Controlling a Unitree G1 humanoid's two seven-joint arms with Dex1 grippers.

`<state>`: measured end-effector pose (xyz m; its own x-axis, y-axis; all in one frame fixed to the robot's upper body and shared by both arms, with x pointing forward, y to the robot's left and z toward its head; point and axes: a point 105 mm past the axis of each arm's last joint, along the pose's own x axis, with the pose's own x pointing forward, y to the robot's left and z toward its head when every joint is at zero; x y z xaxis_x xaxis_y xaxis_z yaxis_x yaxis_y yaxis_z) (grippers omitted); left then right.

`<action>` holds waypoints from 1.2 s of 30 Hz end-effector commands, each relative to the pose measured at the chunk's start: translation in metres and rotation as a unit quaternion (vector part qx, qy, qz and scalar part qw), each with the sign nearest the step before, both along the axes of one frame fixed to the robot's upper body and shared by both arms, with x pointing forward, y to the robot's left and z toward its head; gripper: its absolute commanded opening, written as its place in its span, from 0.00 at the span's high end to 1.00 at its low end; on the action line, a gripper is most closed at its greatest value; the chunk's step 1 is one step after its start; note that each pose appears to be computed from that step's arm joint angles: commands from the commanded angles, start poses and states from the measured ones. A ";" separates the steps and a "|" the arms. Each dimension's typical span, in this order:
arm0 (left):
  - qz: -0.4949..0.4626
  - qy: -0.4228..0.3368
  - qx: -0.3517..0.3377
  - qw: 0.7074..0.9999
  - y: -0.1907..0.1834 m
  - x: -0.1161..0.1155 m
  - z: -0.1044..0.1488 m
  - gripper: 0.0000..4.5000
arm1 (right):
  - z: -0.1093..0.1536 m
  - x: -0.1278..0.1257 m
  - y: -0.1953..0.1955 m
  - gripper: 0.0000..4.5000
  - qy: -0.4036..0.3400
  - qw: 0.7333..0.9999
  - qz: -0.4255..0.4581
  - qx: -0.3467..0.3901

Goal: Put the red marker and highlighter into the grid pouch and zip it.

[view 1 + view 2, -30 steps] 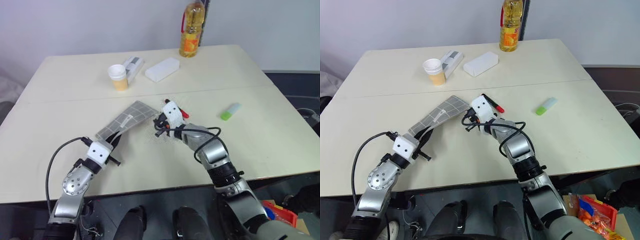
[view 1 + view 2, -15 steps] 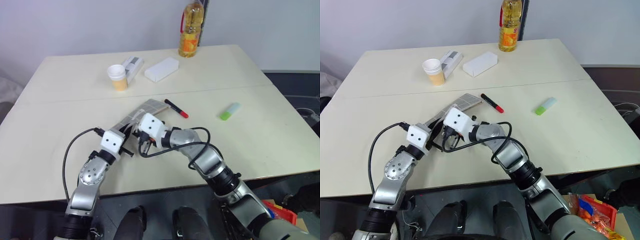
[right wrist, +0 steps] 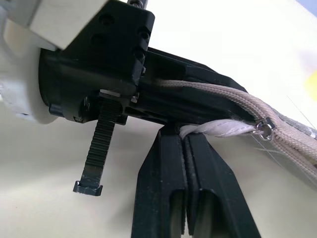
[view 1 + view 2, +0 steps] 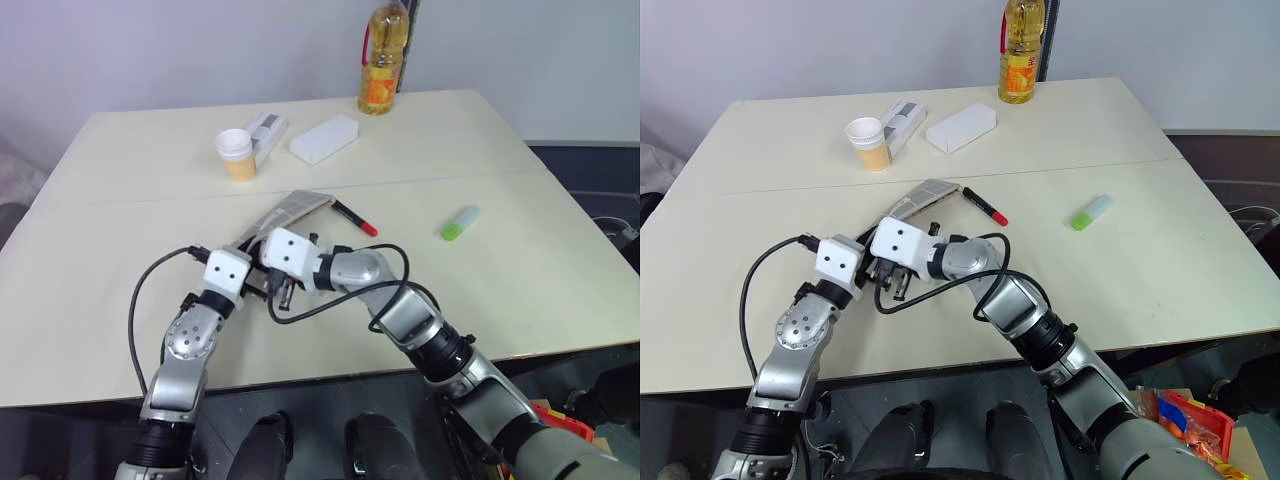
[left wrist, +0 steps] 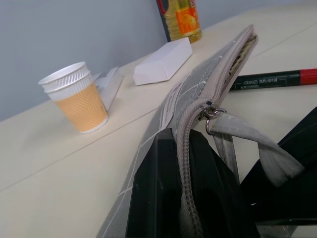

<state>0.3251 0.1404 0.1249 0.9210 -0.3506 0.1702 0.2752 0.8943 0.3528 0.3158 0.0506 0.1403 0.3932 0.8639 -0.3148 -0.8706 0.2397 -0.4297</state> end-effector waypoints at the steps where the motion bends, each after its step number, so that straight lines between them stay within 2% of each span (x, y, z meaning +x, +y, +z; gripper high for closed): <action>1: -0.014 -0.031 0.003 0.999 -0.002 -0.004 0.018 1.00 | 0.027 0.000 -0.001 0.57 -0.024 0.999 0.004 0.032; 5: -0.001 -0.026 0.022 0.999 0.018 -0.006 0.020 1.00 | 0.035 0.006 -0.029 0.14 -0.005 0.998 -0.027 0.054; 10: 0.010 0.003 0.040 0.999 0.042 -0.008 0.014 1.00 | 0.029 0.028 -0.073 0.14 0.024 0.991 -0.120 0.062; 15: 0.013 0.037 0.073 0.997 0.058 -0.008 0.004 1.00 | 0.018 0.060 -0.117 0.14 0.071 0.965 -0.240 0.082; 23: 0.015 0.044 0.076 0.996 0.057 -0.006 0.000 1.00 | 0.003 0.101 -0.151 0.14 0.065 0.929 -0.353 0.086; 27: 0.008 0.048 0.068 0.996 0.052 -0.007 -0.003 1.00 | -0.011 0.111 -0.156 0.14 0.101 0.915 -0.378 0.099; 30: 0.008 0.052 0.056 0.997 0.048 -0.006 -0.006 1.00 | -0.018 0.112 -0.154 0.32 0.121 0.911 -0.378 0.111; 35: 0.003 0.051 0.043 0.998 0.043 -0.006 -0.006 1.00 | -0.015 0.111 -0.155 0.89 0.103 0.916 -0.371 0.112; 36: 0.001 0.051 0.042 0.998 0.042 -0.006 -0.006 1.00 | -0.012 0.110 -0.155 0.92 0.092 0.919 -0.367 0.110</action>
